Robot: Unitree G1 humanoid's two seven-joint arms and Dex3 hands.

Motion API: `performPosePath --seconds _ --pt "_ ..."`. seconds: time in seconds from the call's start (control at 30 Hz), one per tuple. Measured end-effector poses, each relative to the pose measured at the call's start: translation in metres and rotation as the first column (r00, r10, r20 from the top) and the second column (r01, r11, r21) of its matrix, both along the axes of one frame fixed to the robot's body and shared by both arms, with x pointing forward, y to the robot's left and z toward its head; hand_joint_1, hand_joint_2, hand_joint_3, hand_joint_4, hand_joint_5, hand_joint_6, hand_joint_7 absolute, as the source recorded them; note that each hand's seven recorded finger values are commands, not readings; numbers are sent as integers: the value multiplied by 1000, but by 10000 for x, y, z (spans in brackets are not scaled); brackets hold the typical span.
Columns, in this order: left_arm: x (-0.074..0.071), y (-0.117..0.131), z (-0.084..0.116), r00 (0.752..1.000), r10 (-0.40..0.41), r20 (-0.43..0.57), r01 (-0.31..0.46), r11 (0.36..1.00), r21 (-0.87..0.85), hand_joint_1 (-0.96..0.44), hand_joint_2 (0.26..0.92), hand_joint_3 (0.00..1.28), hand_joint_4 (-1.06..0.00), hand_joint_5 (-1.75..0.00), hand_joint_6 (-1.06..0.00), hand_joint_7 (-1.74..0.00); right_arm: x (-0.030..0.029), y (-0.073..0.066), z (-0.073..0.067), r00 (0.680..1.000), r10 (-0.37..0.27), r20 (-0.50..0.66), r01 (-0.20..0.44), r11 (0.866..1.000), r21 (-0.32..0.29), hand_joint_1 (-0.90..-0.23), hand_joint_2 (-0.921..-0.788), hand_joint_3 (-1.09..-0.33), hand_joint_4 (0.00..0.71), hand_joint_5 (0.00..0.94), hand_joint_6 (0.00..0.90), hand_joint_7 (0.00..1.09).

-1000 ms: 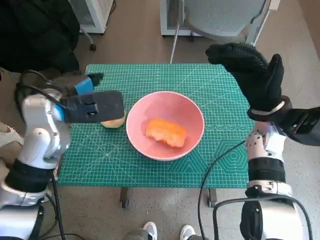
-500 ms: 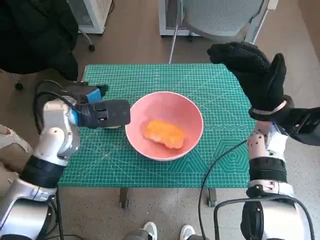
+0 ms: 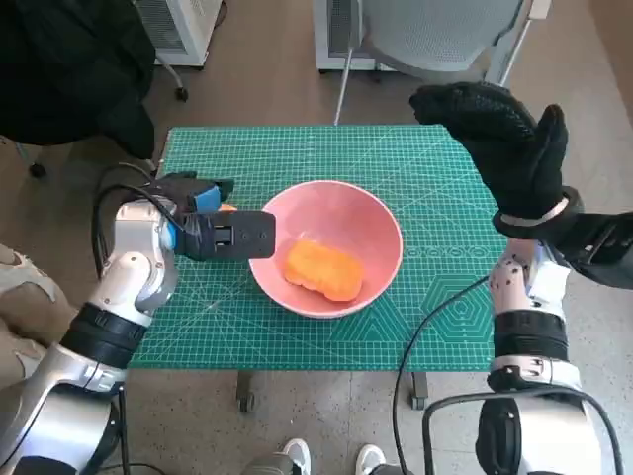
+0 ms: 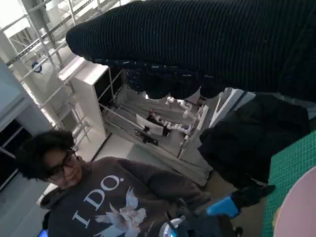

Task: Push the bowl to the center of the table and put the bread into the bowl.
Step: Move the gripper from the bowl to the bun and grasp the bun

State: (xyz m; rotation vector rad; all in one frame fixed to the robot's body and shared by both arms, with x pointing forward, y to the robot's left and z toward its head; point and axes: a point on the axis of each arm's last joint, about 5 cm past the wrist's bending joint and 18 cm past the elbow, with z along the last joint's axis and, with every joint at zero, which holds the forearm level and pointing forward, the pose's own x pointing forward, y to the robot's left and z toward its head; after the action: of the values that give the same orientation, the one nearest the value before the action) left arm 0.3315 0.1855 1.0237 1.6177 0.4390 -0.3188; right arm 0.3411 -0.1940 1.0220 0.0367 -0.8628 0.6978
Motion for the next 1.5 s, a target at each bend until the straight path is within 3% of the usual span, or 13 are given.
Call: performPosePath --seconds 0.53,0.97,1.2,1.23,1.27,1.33,1.37,1.4,1.5 --pt "75 -110 -161 1000 9 -27 -8 1000 14 -228 726 4 -1 1 -156 0 -2 -1 10 1000 -4 2 4 1000 0 -734 -921 -856 271 0 324 0" --pt "93 -98 -268 999 27 -39 -28 1000 -6 -132 724 2 -6 -2 -184 -11 -5 -4 19 1000 -3 4 3 1000 -1 -733 -921 -858 277 3 325 1" --pt "95 -96 -294 997 48 -54 -50 998 -23 -114 753 16 -56 -20 -232 -24 -6 -5 16 1000 -2 2 2 1000 -1 -731 -921 -859 278 2 324 0" --pt "95 -97 -298 997 51 -56 -52 998 -24 -86 775 27 -137 -44 -246 -24 -6 -5 16 1000 -2 2 2 1000 -1 -730 -921 -859 278 2 324 0" --pt "97 -97 -302 997 53 -59 -54 998 -25 -66 792 31 -297 -158 -270 -21 -6 -5 15 1000 -2 2 2 1000 -1 -729 -921 -859 278 2 324 0" --pt "109 -94 -316 996 61 -66 -63 998 -25 -46 811 27 -357 -409 -293 -10 -6 -5 15 1000 -2 2 2 1000 -1 -728 -921 -859 278 2 324 0" --pt "115 -93 -322 996 65 -67 -66 998 -24 101 850 62 -449 -732 -312 -11 -6 -5 14 1000 -2 2 2 1000 -1 -728 -921 -859 278 2 324 0" --pt "118 -89 -329 995 69 -68 -70 997 -24 197 871 87 -516 -935 -338 -16 -6 -4 14 1000 -1 2 1 1000 -1 -728 -921 -858 278 2 324 0" --pt "123 -78 -335 995 75 -58 -77 997 -24 297 893 114 -583 -1151 -370 -23 -6 -4 14 1000 -1 2 1 1000 -2 -728 -921 -857 279 2 325 1"
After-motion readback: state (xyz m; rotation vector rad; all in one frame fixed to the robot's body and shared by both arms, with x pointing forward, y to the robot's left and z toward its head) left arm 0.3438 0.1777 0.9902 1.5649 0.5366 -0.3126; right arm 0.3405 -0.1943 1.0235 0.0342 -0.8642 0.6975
